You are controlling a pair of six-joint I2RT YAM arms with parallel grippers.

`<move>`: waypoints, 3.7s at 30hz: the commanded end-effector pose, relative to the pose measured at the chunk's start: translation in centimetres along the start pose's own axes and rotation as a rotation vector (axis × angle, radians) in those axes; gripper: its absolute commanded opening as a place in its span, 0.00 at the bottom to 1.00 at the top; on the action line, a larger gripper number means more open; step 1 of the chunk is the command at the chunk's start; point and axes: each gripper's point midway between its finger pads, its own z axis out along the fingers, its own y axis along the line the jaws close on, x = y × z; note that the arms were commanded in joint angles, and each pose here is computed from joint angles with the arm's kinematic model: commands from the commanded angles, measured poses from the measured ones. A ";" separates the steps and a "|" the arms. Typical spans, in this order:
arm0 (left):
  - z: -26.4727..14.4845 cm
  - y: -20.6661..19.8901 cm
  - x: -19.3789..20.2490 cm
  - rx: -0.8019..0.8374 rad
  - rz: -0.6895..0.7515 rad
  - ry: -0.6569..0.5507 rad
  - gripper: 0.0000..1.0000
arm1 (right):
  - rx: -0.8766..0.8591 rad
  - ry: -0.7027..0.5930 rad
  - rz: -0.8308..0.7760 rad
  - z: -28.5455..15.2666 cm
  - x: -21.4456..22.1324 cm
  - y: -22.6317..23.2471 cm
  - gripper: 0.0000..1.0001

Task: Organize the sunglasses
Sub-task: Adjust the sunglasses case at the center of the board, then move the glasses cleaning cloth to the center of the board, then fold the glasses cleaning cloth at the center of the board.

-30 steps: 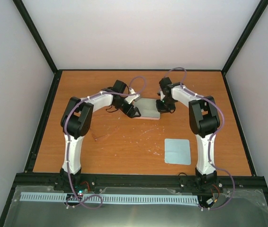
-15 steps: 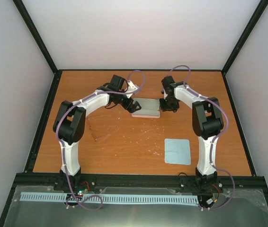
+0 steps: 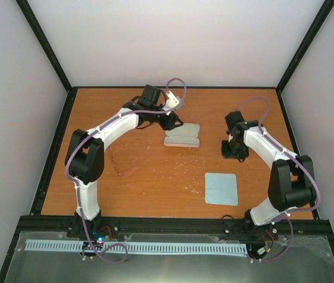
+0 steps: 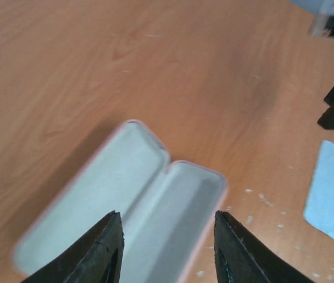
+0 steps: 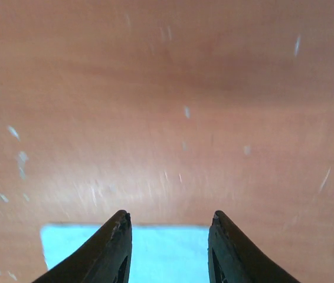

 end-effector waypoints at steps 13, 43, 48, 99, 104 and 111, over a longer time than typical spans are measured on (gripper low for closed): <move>2.8 -7.8 1.2 0.152 0.070 0.070 0.47 | -0.110 0.163 0.116 0.8 8.5 0.6 0.21; 1.4 -7.3 2.6 0.091 0.081 0.085 0.46 | -0.161 0.349 -0.117 6.4 12.2 8.7 0.06; 1.2 -7.2 2.6 0.084 0.085 0.083 0.46 | -0.181 0.344 -0.123 6.6 11.0 10.2 0.06; 4.3 -7.3 7.4 0.109 0.067 0.217 0.35 | -0.095 0.199 -0.088 6.7 1.1 4.4 0.32; 4.3 -7.3 7.5 0.110 0.064 0.218 0.35 | -0.098 0.224 -0.093 7.1 1.7 4.4 0.30; 4.4 -7.5 7.5 0.120 0.059 0.215 0.36 | -0.102 0.244 -0.092 7.8 2.7 4.6 0.27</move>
